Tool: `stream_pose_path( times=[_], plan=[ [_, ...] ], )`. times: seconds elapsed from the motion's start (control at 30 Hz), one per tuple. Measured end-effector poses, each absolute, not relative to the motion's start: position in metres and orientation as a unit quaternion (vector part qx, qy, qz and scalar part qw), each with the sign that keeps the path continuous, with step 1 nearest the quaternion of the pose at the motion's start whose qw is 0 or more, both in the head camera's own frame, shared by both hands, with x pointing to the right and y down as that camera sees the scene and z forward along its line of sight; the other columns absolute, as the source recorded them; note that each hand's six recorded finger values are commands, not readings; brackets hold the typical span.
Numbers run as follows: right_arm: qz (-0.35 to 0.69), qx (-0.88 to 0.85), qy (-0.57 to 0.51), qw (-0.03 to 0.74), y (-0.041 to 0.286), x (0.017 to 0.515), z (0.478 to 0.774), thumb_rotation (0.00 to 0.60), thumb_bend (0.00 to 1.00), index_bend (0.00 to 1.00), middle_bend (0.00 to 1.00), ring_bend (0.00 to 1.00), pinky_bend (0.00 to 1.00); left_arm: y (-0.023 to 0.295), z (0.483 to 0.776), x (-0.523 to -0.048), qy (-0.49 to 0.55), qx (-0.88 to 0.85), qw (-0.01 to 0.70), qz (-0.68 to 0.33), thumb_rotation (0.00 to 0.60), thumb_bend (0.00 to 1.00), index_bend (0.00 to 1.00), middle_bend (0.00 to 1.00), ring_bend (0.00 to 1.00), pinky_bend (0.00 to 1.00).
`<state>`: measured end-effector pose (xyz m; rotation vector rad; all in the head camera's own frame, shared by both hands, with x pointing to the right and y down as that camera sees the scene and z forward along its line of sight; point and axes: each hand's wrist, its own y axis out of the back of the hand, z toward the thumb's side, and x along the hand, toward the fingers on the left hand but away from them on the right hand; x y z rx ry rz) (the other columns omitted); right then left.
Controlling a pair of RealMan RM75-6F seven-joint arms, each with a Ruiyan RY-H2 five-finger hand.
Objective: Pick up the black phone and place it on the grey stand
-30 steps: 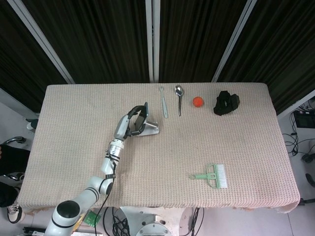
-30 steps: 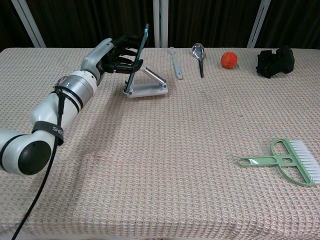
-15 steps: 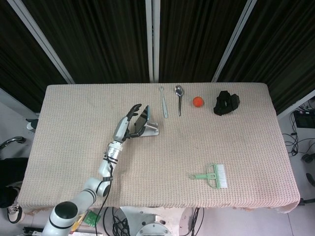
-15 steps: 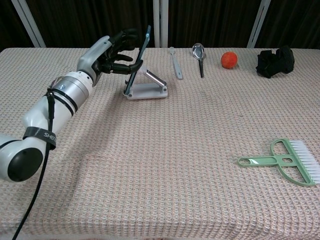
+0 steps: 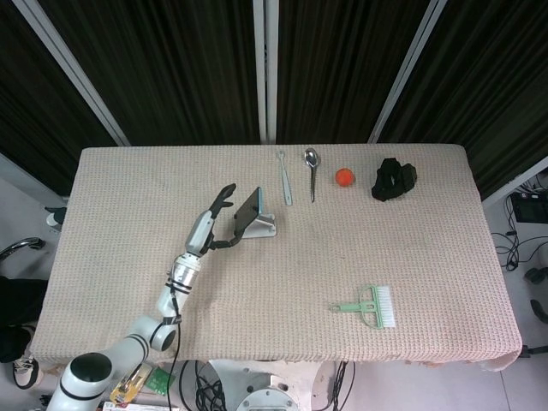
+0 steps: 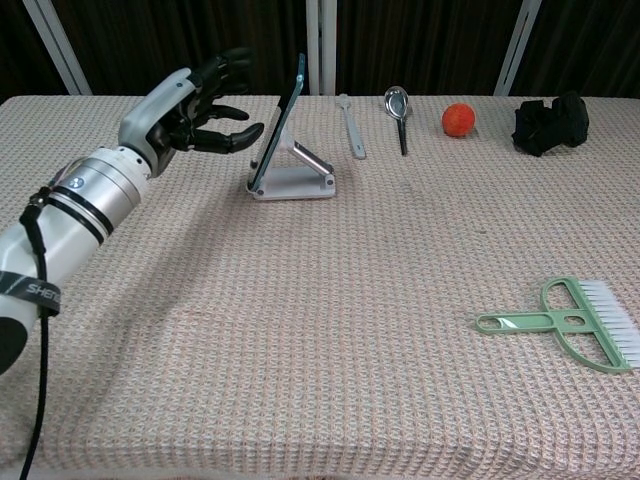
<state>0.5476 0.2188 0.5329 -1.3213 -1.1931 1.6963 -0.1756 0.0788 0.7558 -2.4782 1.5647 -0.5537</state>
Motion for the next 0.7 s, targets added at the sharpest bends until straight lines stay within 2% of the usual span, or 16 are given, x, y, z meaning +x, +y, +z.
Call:
stream_pose_path(
  times=[0.07, 0.17, 0.23, 0.27, 0.3, 0.37, 0.43, 0.53, 0.7],
  plan=[
    [0.649, -0.509, -0.456, 0.336, 0.219, 0.546, 0.534, 0.600, 0.16, 0.00, 0.00, 0.00, 0.00, 0.082, 0.750, -0.188, 0.521, -0.829, 0.084, -0.186, 0.600, 0.29, 0.01, 0.02, 0.07, 0.20],
    [0.646, -0.513, -0.453, 0.337, 0.219, 0.543, 0.535, 0.600, 0.16, 0.00, 0.00, 0.00, 0.00, 0.084, 0.739, -0.216, 0.512, -0.826, 0.115, -0.208, 0.600, 0.18, 0.02, 0.02, 0.07, 0.20],
    [0.644, -0.516, -0.452, 0.340, 0.219, 0.540, 0.535, 0.600, 0.16, 0.00, 0.00, 0.00, 0.00, 0.083, 0.731, -0.237, 0.502, -0.819, 0.151, -0.233, 0.568, 0.13, 0.04, 0.04, 0.07, 0.20],
    [0.642, -0.517, -0.452, 0.342, 0.219, 0.539, 0.535, 0.600, 0.16, 0.00, 0.00, 0.00, 0.00, 0.084, 0.728, -0.248, 0.494, -0.813, 0.177, -0.252, 0.487, 0.11, 0.06, 0.07, 0.07, 0.20],
    [0.640, -0.518, -0.452, 0.343, 0.219, 0.538, 0.535, 0.600, 0.16, 0.00, 0.00, 0.00, 0.00, 0.086, 0.725, -0.256, 0.487, -0.808, 0.196, -0.266, 0.371, 0.10, 0.07, 0.10, 0.07, 0.20],
    [0.636, -0.521, -0.452, 0.347, 0.220, 0.535, 0.535, 0.600, 0.16, 0.00, 0.00, 0.00, 0.00, 0.093, 0.717, -0.277, 0.464, -0.790, 0.253, -0.310, 0.184, 0.10, 0.09, 0.13, 0.07, 0.20],
    [0.633, -0.525, -0.450, 0.349, 0.221, 0.532, 0.536, 0.600, 0.16, 0.00, 0.00, 0.00, 0.00, 0.097, 0.710, -0.293, 0.446, -0.774, 0.292, -0.342, 0.067, 0.10, 0.09, 0.13, 0.07, 0.20],
    [0.635, -0.531, -0.444, 0.345, 0.225, 0.530, 0.540, 0.600, 0.15, 0.00, 0.00, 0.00, 0.00, 0.110, 0.691, -0.328, 0.405, -0.735, 0.359, -0.408, 0.000, 0.10, 0.09, 0.12, 0.07, 0.20],
    [0.629, -0.536, -0.442, 0.348, 0.226, 0.526, 0.545, 0.600, 0.15, 0.00, 0.00, 0.00, 0.00, 0.152, 0.649, -0.386, 0.354, -0.666, 0.415, -0.509, 0.000, 0.10, 0.09, 0.12, 0.07, 0.20]
  ],
)
